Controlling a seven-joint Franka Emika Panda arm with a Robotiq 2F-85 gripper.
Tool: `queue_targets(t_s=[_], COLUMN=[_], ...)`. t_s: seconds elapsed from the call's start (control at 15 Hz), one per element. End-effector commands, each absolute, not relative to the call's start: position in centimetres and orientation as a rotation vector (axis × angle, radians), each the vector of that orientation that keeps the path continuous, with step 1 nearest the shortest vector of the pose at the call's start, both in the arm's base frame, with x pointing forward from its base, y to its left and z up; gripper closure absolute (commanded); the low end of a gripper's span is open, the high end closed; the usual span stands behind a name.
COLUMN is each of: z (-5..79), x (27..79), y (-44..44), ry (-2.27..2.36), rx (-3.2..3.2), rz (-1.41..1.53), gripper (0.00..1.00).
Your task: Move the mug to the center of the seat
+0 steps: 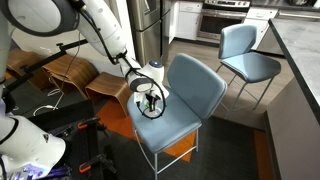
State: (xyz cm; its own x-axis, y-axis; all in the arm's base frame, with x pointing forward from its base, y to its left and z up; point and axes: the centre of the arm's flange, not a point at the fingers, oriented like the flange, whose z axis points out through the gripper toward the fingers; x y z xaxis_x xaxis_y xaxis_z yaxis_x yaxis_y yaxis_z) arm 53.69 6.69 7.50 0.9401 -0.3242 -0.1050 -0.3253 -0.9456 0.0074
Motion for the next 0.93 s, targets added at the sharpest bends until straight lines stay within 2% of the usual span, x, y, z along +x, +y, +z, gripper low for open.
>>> queue_targets(t_s=[0.0,0.07,0.13,0.2,0.33,0.73,0.87], z=[7.6,7.4,7.3,7.2,7.2,8.9,10.5], x=[53.0,52.9,52.8,52.8,52.8,52.9,52.7], y=[6.8,6.8,6.8,6.8,6.8,6.3,6.2], ry=[0.483,0.483,0.48,0.472,0.451,0.415,0.36], rx=[-3.083,-3.082,-3.08,-3.076,-3.078,-3.073,-3.066], rz=[0.132,0.136,0.137,0.134,0.123,0.135,0.177], gripper=[0.97,0.97,0.93,0.65,0.57,0.12,0.0])
